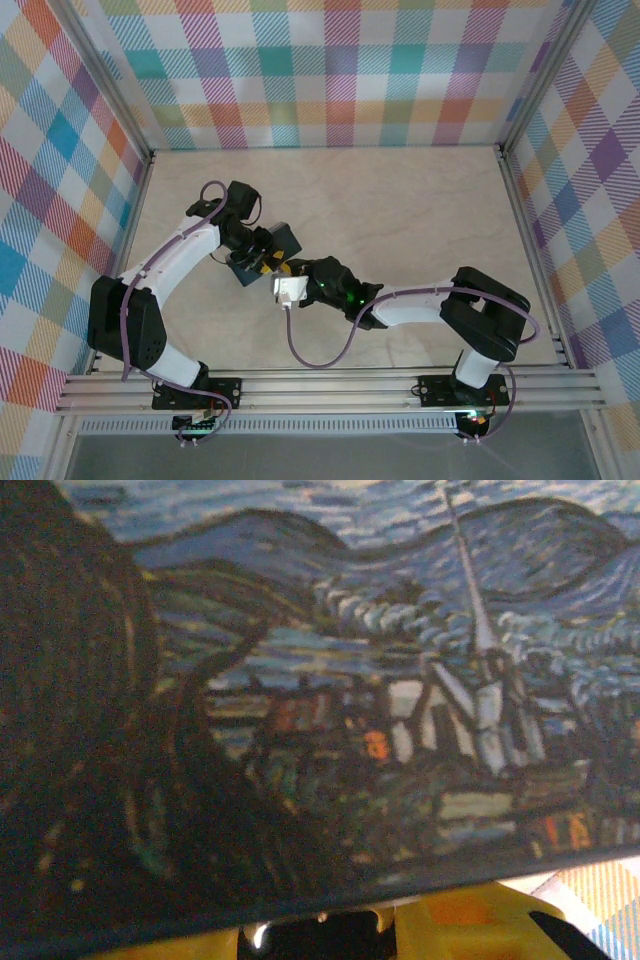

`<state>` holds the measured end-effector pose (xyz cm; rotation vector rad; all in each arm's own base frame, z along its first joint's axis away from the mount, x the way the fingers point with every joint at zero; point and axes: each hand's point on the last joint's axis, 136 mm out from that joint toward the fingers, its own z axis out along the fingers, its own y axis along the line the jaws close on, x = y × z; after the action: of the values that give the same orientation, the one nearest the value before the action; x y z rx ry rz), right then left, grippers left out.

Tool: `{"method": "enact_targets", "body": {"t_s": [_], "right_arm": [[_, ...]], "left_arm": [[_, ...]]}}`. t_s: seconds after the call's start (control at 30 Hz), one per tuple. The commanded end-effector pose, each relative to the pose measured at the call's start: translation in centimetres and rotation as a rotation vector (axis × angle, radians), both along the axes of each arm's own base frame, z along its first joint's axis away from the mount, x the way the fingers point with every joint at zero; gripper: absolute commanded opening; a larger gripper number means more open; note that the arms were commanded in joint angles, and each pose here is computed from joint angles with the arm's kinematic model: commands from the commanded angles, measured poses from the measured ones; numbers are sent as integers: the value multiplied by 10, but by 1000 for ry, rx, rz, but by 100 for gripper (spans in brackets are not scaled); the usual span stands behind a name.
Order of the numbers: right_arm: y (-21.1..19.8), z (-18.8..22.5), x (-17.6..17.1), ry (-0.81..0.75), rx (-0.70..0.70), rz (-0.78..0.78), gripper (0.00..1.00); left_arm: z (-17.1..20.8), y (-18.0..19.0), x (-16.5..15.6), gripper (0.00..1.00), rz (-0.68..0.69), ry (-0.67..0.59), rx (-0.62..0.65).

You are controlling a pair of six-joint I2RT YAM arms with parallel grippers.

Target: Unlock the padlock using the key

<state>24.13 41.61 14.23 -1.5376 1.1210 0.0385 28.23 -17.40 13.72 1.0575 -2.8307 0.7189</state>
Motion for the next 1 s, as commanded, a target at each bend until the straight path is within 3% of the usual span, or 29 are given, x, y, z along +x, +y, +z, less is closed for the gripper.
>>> {"method": "enact_targets", "body": {"t_s": [0.0, 0.17, 0.33, 0.5, 0.63, 0.83, 0.97], "right_arm": [[12, 17, 2, -44, 45, 2, 25], [16, 21, 6, -43, 62, -13, 22], [19, 20, 10, -43, 69, -40, 13], [14, 34, 21, 6, 179, -144, 7], [6, 54, 31, 156, 389, -291, 0], [2, 76, 31, 505, 736, -391, 0], [5, 76, 18, 647, 770, -369, 2]], "left_arm": [[14, -8, 3, 0, 1, -31, -56], [12, -9, 3, 0, 10, -30, -67], [12, -10, 0, 0, 11, -26, -78], [16, -13, 1, 0, 41, -36, -107], [20, -18, 7, 0, 96, -65, -141], [19, -25, 8, 0, 98, -66, -158], [19, -20, 8, 0, 87, -71, -131]]}}
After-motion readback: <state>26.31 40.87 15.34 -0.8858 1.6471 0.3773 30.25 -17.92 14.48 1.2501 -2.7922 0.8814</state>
